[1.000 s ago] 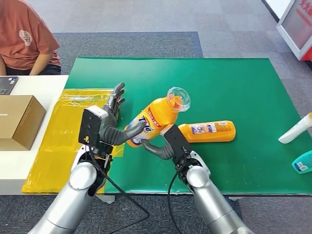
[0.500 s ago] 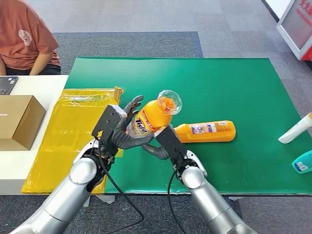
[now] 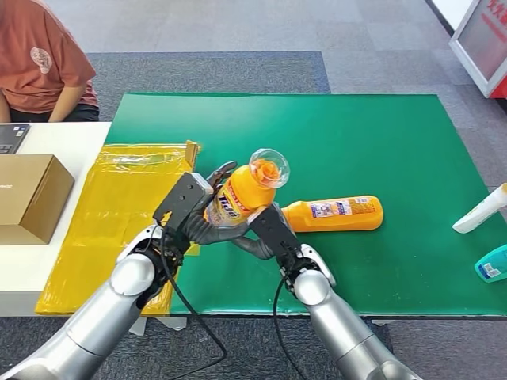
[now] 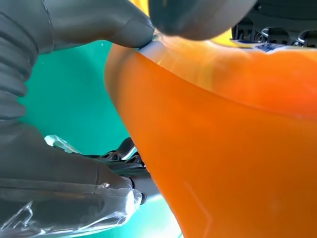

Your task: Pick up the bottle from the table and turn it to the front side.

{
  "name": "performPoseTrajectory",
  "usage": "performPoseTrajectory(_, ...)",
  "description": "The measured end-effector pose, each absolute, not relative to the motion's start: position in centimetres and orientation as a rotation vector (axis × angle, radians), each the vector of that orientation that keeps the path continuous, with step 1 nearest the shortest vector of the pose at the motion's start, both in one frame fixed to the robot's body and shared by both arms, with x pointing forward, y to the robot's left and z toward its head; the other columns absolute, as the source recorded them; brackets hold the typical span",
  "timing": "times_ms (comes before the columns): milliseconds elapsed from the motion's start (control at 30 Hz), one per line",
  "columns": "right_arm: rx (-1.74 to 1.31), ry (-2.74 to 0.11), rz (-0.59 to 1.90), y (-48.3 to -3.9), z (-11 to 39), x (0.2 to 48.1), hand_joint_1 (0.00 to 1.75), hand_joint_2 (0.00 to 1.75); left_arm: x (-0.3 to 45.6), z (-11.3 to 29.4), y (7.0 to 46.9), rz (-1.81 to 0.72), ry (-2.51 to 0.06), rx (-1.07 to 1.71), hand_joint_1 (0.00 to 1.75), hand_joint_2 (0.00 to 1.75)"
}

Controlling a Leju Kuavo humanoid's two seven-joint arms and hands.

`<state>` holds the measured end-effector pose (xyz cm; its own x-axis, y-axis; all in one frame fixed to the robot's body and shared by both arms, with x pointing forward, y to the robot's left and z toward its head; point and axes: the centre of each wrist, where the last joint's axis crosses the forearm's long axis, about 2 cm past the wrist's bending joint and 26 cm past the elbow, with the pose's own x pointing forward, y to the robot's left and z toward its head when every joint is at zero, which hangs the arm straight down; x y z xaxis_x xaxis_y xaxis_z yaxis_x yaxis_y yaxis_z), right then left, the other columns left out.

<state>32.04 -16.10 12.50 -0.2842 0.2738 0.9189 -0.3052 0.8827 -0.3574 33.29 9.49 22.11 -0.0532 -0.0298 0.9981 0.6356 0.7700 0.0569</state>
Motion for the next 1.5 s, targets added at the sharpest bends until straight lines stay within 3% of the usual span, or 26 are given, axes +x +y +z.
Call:
performPoseTrajectory(467,-0.021,-1.782,0.608,-15.8,12.3,32.1,1.75,1.75,34.0,22.3,9.9,-0.658,-1.498,-0.512,0.0,1.75)
performPoseTrajectory(600,-0.03,-1.79,0.661,-15.3,12.4,32.0,1.75,1.75,34.0,22.2,9.9,-0.662,-1.575,-0.416,1.75,1.75)
performPoseTrajectory(833,-0.006,-1.767,0.752,-14.2,12.2,31.8,1.74,1.75,33.7,21.9,9.5,-0.728,-1.663,-0.308,1.75,1.75)
performPoseTrajectory(867,-0.005,-1.764,0.758,-14.1,12.1,31.8,1.49,1.75,33.6,21.9,9.5,-0.73,-1.664,-0.303,1.75,1.75)
performPoseTrajectory(967,-0.004,-1.753,0.777,-14.0,11.8,31.7,0.21,1.75,33.5,21.6,9.6,-0.733,-1.668,-0.29,1.75,1.75)
performPoseTrajectory(1000,-0.004,-1.749,0.786,-13.9,11.7,31.6,0.04,1.75,33.5,21.6,9.6,-0.73,-1.672,-0.287,1.75,1.75)
performPoseTrajectory(1100,-0.003,-1.729,0.813,-13.8,11.4,31.4,0.14,1.75,33.4,21.6,9.7,-0.704,-1.7,-0.291,1.75,1.75)
performPoseTrajectory(1233,-0.003,-1.709,0.828,-13.7,11.0,31.3,0.0,1.75,33.4,21.9,9.9,-0.658,-1.731,-0.297,1.75,1.75)
performPoseTrajectory(1500,-0.057,-1.665,0.794,-13.9,10.5,31.3,0.0,1.75,33.3,21.4,11.1,-0.524,-1.743,-0.328,1.75,1.75)
